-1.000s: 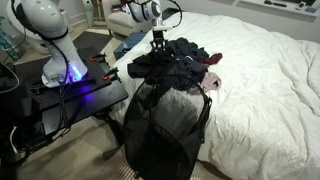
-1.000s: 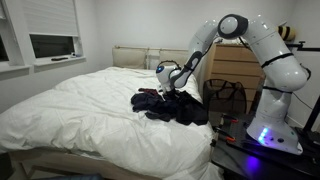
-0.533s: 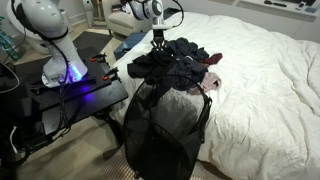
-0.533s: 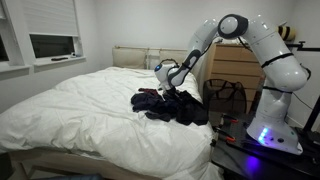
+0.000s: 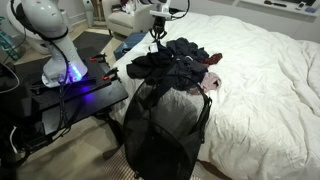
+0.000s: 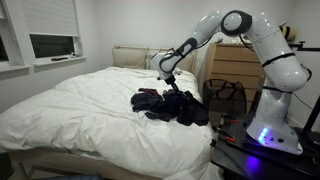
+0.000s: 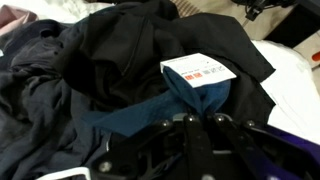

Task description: Pick the socks and put them in the bag

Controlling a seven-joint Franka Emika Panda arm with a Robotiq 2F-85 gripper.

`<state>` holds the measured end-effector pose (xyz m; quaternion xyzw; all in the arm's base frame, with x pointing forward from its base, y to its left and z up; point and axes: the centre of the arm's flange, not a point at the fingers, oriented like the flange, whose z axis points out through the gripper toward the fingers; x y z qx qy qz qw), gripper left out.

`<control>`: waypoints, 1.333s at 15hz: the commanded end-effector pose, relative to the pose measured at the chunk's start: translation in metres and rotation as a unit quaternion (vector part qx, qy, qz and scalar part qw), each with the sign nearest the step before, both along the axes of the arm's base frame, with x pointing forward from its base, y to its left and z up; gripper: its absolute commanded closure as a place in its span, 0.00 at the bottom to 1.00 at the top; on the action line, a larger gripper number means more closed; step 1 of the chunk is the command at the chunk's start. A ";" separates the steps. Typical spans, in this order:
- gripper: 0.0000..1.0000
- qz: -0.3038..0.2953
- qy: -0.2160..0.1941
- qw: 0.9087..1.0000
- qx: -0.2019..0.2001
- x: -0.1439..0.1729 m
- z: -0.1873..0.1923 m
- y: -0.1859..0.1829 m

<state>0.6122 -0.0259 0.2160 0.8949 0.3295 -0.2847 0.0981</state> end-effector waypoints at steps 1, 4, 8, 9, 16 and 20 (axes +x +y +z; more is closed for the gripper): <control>0.98 -0.097 -0.024 0.995 0.002 0.004 0.039 -0.001; 0.98 -0.170 -0.055 0.984 0.010 0.006 0.062 -0.005; 0.98 -0.260 -0.105 0.960 0.015 0.007 0.094 -0.021; 0.98 -0.283 -0.116 0.952 0.014 0.006 0.103 -0.027; 0.98 -0.439 -0.170 0.882 -0.012 -0.020 0.159 -0.103; 0.98 -0.525 -0.187 0.829 -0.031 -0.056 0.187 -0.161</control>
